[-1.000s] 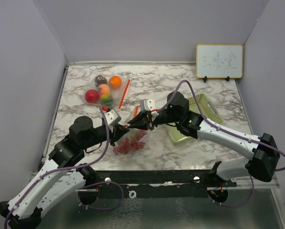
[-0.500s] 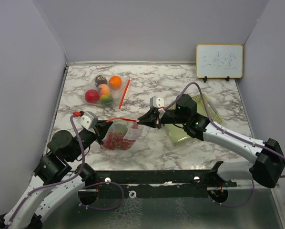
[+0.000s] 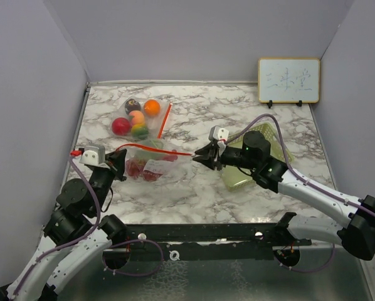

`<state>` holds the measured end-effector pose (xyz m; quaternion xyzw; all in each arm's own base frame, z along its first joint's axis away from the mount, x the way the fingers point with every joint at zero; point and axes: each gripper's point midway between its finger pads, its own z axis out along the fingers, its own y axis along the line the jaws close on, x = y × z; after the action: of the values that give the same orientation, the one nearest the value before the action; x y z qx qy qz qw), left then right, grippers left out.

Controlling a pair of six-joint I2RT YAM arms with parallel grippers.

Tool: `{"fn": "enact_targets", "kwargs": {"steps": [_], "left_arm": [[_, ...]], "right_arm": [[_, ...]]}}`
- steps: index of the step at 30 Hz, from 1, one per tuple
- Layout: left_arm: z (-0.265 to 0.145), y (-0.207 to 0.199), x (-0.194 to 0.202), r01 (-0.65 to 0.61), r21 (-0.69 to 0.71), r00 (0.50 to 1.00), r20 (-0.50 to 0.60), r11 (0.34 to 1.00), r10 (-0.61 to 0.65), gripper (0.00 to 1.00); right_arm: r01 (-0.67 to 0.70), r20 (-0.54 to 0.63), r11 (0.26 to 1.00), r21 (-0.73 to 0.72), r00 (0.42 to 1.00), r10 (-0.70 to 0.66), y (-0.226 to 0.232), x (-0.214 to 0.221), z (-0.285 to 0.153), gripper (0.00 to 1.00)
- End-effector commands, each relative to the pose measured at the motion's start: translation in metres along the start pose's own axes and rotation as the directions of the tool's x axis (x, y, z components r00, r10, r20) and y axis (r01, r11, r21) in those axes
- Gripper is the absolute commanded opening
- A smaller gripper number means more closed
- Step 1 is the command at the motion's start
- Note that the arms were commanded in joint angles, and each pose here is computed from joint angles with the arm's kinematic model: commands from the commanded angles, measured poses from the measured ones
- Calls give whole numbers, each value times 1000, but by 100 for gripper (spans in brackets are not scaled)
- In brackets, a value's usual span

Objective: Place the food in the zip-top bag and seal the zipper
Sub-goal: Zip the zipper food storage bag at the center of the board, then place the zipper food storage bag at the center of the board, then reset both arms

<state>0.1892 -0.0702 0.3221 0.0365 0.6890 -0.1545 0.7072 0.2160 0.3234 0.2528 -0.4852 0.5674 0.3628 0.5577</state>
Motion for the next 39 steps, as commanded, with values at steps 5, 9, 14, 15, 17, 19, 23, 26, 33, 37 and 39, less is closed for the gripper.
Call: {"fn": "enact_targets", "kwargs": {"steps": [5,9,14,15,17,19,23,26,33,37,39], "left_arm": [[31,-18,7,190,20,978,82,982,-191,0],[51,-36,18,234,74,968,76,969,-239,0],[70,-61,1,230,166,962,112,959,-250,0],[72,-66,-4,224,188,961,120,956,-249,0],[74,-72,-12,222,213,958,137,952,-254,0],[79,-71,-8,232,195,959,116,953,-257,33],[85,-67,23,210,134,977,-1,968,-212,99],[82,-69,36,204,146,979,-47,968,-199,99],[66,-63,27,156,159,988,-33,975,-152,99],[62,-57,25,134,141,991,-34,981,-131,99],[61,-56,27,130,137,991,-37,982,-126,99]], "right_arm": [[-217,-11,924,314,973,232,-49,7,-9,86],[-298,-50,845,443,933,355,-69,18,-7,100],[-343,-47,725,598,887,459,-88,42,-17,100],[-350,-41,718,602,884,465,-87,44,-18,100],[-368,-11,703,608,882,471,-86,45,-22,100],[-388,26,678,624,878,478,-86,47,-29,100],[-397,51,630,667,868,493,-87,51,-44,100],[-384,42,598,703,862,505,-88,58,-55,100],[-367,17,558,744,845,534,-86,70,-66,100],[-366,9,552,749,839,545,-86,71,-67,100],[-371,12,548,750,836,549,-85,69,-68,100]]}}
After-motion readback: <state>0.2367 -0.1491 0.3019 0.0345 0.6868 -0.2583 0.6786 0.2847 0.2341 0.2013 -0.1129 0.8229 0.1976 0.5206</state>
